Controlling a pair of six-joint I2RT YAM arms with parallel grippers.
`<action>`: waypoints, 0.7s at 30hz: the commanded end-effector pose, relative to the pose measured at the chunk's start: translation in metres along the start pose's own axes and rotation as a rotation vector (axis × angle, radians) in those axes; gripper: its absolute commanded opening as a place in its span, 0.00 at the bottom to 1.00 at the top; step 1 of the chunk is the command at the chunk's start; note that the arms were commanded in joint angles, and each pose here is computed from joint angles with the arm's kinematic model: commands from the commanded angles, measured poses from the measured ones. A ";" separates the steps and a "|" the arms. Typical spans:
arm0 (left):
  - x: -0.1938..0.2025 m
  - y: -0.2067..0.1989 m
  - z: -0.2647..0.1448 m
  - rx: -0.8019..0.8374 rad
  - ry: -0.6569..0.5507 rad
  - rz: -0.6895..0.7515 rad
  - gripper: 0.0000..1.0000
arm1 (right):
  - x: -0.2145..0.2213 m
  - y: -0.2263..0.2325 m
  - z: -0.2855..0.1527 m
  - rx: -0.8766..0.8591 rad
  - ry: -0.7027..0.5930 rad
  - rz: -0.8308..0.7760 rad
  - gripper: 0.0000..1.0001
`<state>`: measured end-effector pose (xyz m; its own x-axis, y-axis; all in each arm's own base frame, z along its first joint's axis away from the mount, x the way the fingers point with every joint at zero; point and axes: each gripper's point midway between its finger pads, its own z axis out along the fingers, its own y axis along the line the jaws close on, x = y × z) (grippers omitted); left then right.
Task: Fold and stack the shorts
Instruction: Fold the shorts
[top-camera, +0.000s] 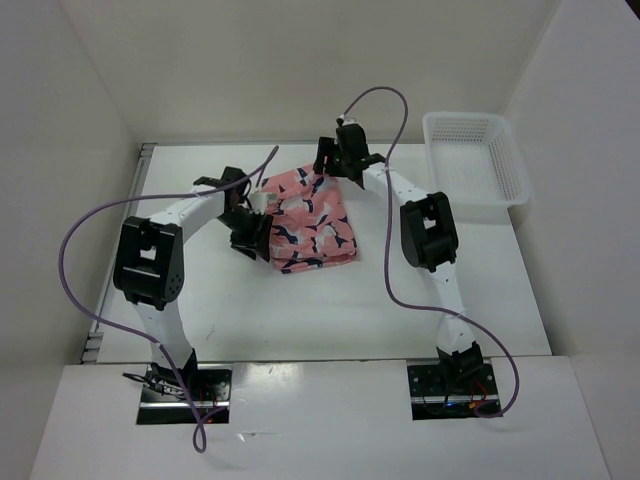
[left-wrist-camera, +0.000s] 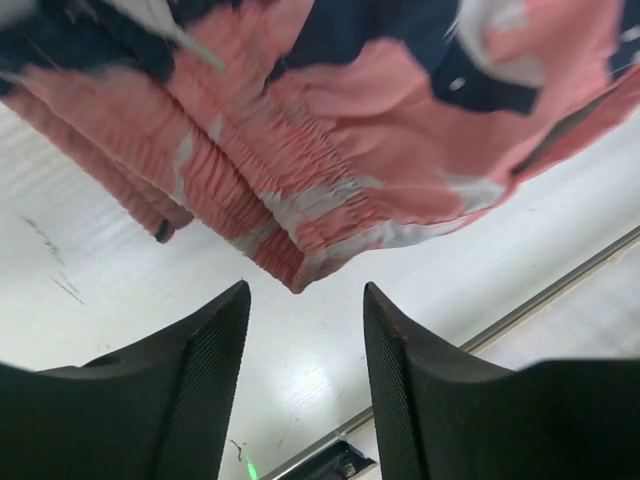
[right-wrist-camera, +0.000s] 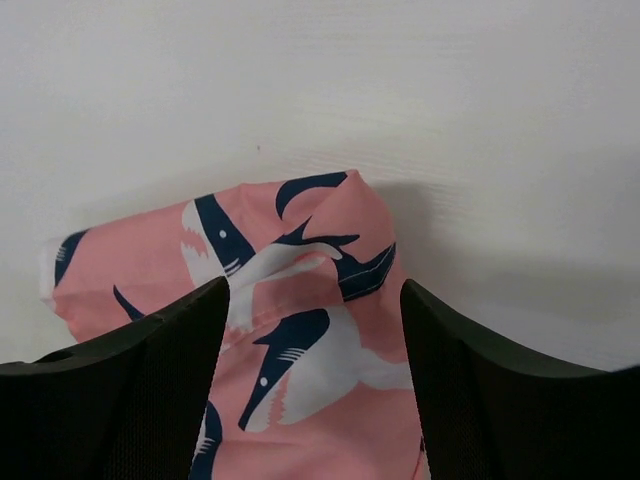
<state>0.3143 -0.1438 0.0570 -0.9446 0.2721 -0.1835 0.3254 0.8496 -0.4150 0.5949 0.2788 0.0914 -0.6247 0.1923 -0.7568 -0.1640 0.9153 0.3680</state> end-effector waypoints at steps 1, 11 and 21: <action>-0.027 -0.015 -0.033 0.025 -0.097 0.039 0.57 | -0.052 0.021 -0.039 -0.086 -0.105 -0.115 0.75; -0.135 0.018 -0.051 -0.050 -0.369 0.115 0.67 | 0.020 -0.002 -0.131 -0.192 0.123 -0.281 0.75; -0.194 0.059 -0.018 -0.142 -0.429 0.126 0.67 | 0.139 -0.021 -0.174 -0.327 0.398 -0.294 0.75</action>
<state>0.4978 -0.1391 0.0725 -0.8218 0.1912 -0.5367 0.3884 0.8772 -0.2822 0.4004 0.2155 0.0617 -0.7640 -0.2148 -0.6084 -0.4836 0.8148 0.3197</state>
